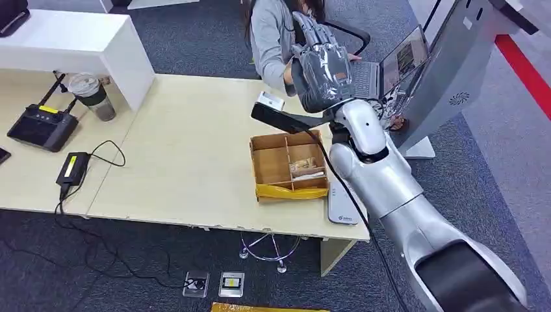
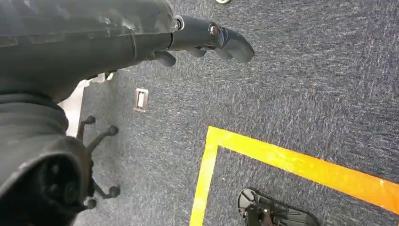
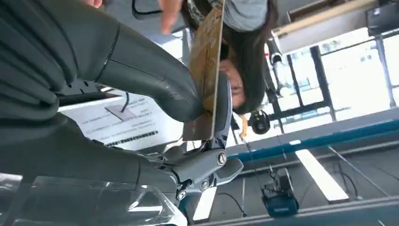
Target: Pass the card to the sensor for recognition and then transmit it.
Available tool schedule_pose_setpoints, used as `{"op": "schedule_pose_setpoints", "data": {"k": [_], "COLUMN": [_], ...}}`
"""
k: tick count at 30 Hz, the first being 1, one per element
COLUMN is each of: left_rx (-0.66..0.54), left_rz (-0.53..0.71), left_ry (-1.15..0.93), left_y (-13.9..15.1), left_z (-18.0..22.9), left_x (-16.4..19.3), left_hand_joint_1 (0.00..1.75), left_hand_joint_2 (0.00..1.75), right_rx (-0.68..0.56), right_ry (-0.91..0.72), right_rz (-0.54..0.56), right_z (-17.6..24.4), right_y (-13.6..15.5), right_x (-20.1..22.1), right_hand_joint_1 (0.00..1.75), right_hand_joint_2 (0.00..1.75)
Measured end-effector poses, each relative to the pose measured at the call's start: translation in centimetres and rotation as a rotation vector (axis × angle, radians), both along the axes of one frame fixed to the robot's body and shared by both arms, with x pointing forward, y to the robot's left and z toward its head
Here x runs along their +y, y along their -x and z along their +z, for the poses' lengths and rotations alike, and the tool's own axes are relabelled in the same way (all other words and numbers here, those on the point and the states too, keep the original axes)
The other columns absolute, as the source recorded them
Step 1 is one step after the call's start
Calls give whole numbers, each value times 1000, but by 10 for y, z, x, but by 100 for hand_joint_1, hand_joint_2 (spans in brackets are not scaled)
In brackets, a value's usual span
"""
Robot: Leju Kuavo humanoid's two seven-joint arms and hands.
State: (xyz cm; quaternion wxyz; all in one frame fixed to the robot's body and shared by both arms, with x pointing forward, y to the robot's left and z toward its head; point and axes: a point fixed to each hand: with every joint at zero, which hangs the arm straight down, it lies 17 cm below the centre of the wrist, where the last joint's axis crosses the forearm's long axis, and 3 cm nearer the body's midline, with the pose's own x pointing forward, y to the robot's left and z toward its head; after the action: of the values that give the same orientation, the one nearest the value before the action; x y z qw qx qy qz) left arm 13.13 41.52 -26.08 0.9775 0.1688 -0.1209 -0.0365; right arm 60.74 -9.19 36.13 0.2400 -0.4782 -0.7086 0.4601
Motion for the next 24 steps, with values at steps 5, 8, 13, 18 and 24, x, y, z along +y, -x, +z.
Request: {"op": "schedule_pose_setpoints", "data": {"k": [5,8,13,18,24], "left_rx": [1,1,2,4,7], "left_rz": [-2,-1,-1,-9,-17], "left_ry": [-1,-2,4,5,3], "left_y": [0,0,1,1,2], "left_z": [0,0,0,0,0], "left_x": [0,2,2,2,2], "left_hand_joint_1": [0,0,0,0,0], "left_hand_joint_2": [0,0,0,0,0], "right_rx": [79,125,192,235,269], "right_ry": [21,33,60,76,90], "right_rz": [-29,-50,-92,-124,-120], "right_z": [-27,-43,-72,-92,-107], "right_y": [-10,-15,-20,-23,-23], "right_x": [4,4,-4,-14,-19], "right_hand_joint_1": [175,175,175,16,0], "right_hand_joint_2": [175,175,175,175,0]}}
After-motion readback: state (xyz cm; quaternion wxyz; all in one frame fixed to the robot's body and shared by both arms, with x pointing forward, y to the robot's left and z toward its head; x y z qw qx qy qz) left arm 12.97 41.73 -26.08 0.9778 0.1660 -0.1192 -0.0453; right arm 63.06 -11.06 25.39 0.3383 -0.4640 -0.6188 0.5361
